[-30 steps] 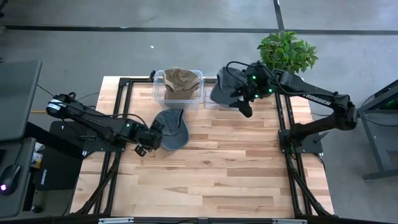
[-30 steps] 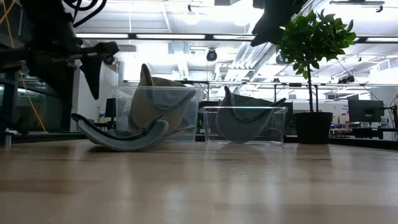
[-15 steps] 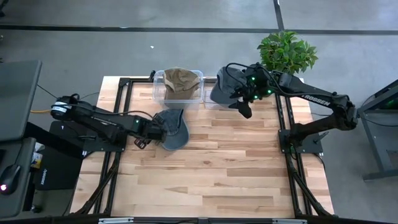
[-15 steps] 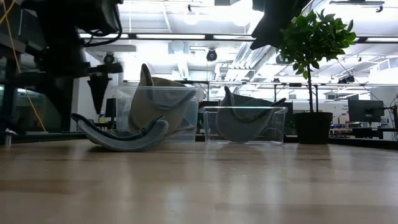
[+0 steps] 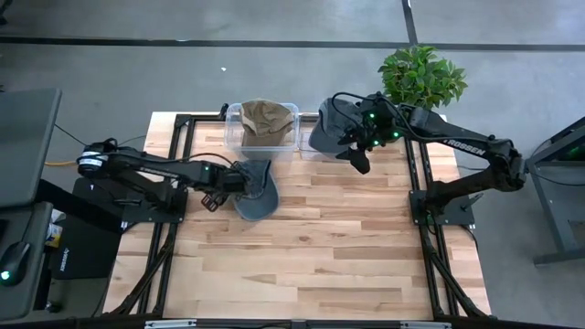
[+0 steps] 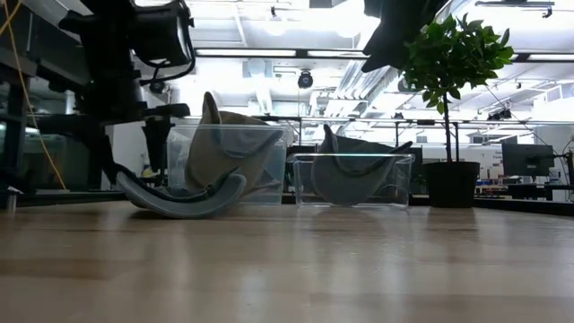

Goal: Pick & Place hat
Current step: Put the gray cap into the transparent bin

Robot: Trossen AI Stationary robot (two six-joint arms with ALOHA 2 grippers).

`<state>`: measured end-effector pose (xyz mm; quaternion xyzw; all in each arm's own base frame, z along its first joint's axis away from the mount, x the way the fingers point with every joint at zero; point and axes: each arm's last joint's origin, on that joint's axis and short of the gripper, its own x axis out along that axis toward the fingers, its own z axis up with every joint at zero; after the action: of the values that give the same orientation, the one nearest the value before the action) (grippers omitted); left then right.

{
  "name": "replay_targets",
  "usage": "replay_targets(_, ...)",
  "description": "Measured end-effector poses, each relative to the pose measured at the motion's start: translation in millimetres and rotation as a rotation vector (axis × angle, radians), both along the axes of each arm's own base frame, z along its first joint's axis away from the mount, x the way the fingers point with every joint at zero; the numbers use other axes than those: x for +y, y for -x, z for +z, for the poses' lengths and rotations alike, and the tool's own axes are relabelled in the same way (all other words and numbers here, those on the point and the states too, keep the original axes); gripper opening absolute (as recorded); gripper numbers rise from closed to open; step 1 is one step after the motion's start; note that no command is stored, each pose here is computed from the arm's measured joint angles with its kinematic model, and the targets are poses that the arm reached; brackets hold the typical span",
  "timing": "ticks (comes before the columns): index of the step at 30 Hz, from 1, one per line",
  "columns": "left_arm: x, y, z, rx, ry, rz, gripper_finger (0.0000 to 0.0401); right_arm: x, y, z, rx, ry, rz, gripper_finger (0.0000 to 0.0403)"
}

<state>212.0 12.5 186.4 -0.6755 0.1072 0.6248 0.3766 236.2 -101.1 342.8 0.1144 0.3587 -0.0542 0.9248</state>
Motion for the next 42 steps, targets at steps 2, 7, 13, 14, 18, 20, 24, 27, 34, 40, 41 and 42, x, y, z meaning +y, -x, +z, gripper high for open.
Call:
replay_targets(2,0,-1,-3,0.016,0.004,0.0,0.026,0,0,0,0.0,-0.001,-0.003,0.0236)
replay_targets(7,-1,-9,-11,0.026,0.025,-0.034,0.026,0,0,0,0.0,-0.001,-0.003,0.0236)
replay_targets(13,-1,-20,-22,0.018,0.029,-0.051,0.0259,0,0,0,0.0,-0.003,-0.005,0.0236)
replay_targets(14,-1,-20,-23,0.023,0.035,-0.051,0.0259,0,0,0,0.0,-0.006,-0.008,0.0236)
replay_targets(18,-2,-19,-25,0.036,0.055,-0.049,0.0246,0,0,0,0.003,-0.008,-0.009,0.0236)
replay_targets(20,-2,-19,-25,0.034,0.057,-0.049,0.0226,0,0,0,0.004,-0.009,-0.009,0.0236)
replay_targets(24,-2,-19,-25,0.035,0.058,-0.046,0.0167,0,1,-1,0.011,-0.012,-0.009,0.0236)
replay_targets(27,-2,-19,-25,0.035,0.059,-0.046,0.0112,0,1,-1,0.017,-0.015,-0.009,0.0236)
replay_targets(34,-2,-20,-25,0.026,0.056,-0.062,0.0012,1,1,-2,0.021,-0.016,-0.008,0.0236)
replay_targets(40,-5,-21,-25,0.032,0.067,-0.117,0.0007,1,1,-2,0.021,-0.017,-0.009,0.0236)
replay_targets(41,-6,-22,-24,0.03,0.067,-0.124,0.0007,1,1,-2,0.021,-0.02,-0.012,0.0236)
replay_targets(42,-6,-22,-24,0.03,0.065,-0.13,0.0007,1,1,-2,0.021,-0.022,-0.013,0.0236)
